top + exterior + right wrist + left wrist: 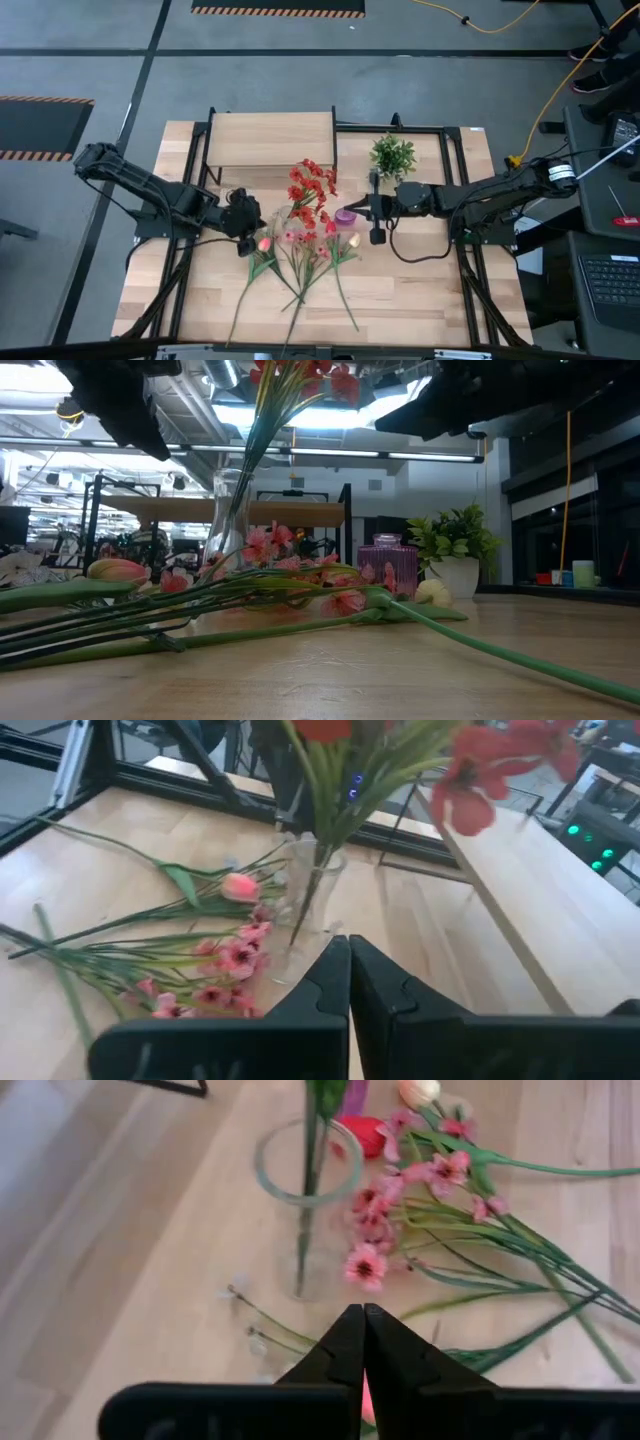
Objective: Pick and place flowers into a vace then onto a shelf
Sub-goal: Put the pink tulip into the transparent vase
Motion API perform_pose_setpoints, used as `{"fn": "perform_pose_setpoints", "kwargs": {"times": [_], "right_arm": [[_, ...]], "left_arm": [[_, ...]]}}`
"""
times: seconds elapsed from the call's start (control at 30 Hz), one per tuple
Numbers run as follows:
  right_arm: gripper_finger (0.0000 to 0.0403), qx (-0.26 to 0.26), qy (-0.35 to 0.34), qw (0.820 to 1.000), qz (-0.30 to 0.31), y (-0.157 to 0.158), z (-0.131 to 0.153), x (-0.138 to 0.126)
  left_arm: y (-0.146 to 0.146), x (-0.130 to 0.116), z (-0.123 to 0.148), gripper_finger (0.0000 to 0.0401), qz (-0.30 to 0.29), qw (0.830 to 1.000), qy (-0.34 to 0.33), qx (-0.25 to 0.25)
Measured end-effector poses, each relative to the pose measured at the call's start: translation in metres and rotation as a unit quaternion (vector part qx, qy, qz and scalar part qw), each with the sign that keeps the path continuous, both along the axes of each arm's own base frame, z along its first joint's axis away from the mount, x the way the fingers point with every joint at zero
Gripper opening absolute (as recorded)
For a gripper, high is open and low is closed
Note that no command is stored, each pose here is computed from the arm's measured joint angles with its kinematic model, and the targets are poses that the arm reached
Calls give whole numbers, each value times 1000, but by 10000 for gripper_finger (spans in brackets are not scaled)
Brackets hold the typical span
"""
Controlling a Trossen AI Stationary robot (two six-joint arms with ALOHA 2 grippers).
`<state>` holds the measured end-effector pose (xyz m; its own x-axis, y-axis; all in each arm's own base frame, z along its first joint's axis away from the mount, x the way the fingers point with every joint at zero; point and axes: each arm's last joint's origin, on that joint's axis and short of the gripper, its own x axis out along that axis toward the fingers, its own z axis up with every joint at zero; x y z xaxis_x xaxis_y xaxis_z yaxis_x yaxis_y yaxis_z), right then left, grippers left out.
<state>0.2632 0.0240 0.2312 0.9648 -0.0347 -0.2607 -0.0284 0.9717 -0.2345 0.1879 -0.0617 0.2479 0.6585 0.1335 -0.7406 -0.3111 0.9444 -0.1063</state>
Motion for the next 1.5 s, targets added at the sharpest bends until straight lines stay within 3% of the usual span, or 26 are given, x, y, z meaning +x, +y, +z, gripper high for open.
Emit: {"fn": "perform_pose_setpoints", "kwargs": {"times": [0.4, 0.77, 0.97, 1.3, 1.5], "right_arm": [[3, -2, 12, 1000, 9, 5, -2, -1], [3, -5, 28, 1000, 10, 5, -5, -2], [3, -7, 37, 999, 10, 4, -7, -3], [3, -9, 48, 999, 10, 4, -9, -3], [3, -10, 48, 999, 10, 4, -9, -3]], "left_arm": [[-40, 21, 9, 1, 55, 989, 129, -40], [-70, 26, 19, 1, 113, 977, 148, -100], [-78, 24, 9, 1, 150, 967, 176, -110], [-94, 26, -9, 13, 141, 957, 226, -114], [-100, 27, -18, 42, 195, 945, 229, -129]]}}
